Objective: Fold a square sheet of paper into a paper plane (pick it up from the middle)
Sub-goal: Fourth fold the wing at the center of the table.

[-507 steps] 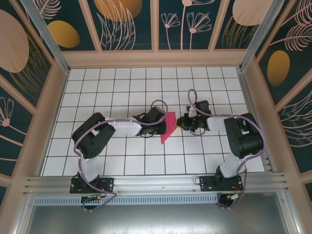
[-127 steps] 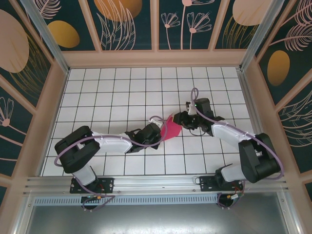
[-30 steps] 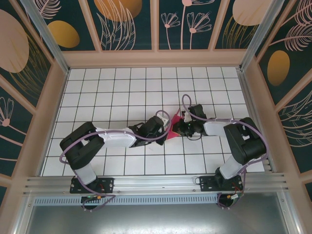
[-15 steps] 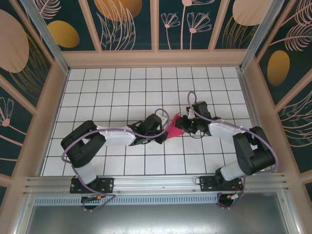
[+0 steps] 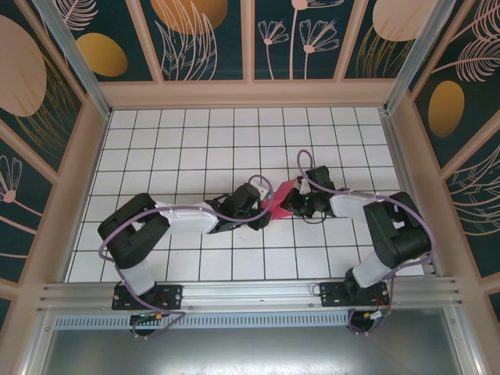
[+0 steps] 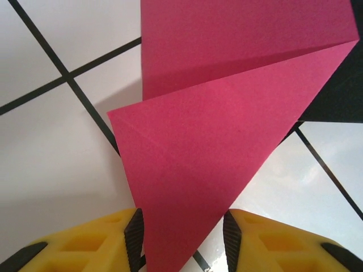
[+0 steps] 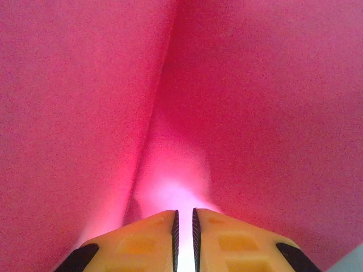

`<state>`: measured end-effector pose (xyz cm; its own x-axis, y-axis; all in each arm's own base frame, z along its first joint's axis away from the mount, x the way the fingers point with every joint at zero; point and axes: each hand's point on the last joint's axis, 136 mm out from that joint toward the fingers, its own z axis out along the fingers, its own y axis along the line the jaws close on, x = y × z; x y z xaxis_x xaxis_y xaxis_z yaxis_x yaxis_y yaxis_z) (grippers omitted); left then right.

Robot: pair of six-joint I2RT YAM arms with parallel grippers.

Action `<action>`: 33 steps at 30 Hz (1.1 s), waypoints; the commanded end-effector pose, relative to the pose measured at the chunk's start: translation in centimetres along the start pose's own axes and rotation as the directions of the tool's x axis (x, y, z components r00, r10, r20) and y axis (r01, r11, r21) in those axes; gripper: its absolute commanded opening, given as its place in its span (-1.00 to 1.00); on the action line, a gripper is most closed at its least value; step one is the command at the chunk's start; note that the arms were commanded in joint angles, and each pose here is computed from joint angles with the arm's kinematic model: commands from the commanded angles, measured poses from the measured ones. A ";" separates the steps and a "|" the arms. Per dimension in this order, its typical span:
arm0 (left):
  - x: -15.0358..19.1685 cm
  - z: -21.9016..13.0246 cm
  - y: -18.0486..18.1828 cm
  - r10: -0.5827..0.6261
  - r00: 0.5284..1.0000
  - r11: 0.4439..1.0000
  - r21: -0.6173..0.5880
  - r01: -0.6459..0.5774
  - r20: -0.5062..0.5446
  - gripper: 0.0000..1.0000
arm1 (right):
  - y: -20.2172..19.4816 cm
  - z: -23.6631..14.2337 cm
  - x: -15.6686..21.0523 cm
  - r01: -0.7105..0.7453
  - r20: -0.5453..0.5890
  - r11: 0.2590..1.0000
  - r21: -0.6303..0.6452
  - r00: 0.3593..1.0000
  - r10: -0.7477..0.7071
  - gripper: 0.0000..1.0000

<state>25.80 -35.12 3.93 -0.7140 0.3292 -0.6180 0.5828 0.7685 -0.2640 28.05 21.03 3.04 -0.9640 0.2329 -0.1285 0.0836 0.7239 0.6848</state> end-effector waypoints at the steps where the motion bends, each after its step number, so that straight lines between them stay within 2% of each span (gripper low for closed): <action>1: -0.3 0.4 0.0 0.072 0.997 0.996 -0.058 -0.072 -0.007 -0.06 | 0.0 0.4 0.1 -0.018 -0.007 0.999 -0.034 1.000 0.018 -0.66; 6: 0.2 0.8 0.5 0.101 0.995 0.989 -0.104 -0.103 -0.025 -0.08 | -0.1 0.6 0.0 -0.021 -0.008 0.999 -0.031 1.000 0.021 -0.67; 18: 0.7 1.3 0.2 0.124 0.992 0.986 -0.108 -0.127 -0.039 -0.33 | -0.4 0.8 0.1 -0.029 -0.011 0.999 -0.025 1.000 0.029 -0.67; 33: -0.4 0.5 -0.4 0.100 0.995 0.991 -0.089 -0.098 0.012 -0.26 | -0.7 1.0 0.3 -0.035 -0.023 0.999 -0.022 0.999 0.034 -0.67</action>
<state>25.59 -35.22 2.53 -0.6623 0.4256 -0.6166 0.6179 0.7758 -0.1282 28.31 21.40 2.41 -0.9649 0.2368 -0.1136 0.0914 0.7080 0.7003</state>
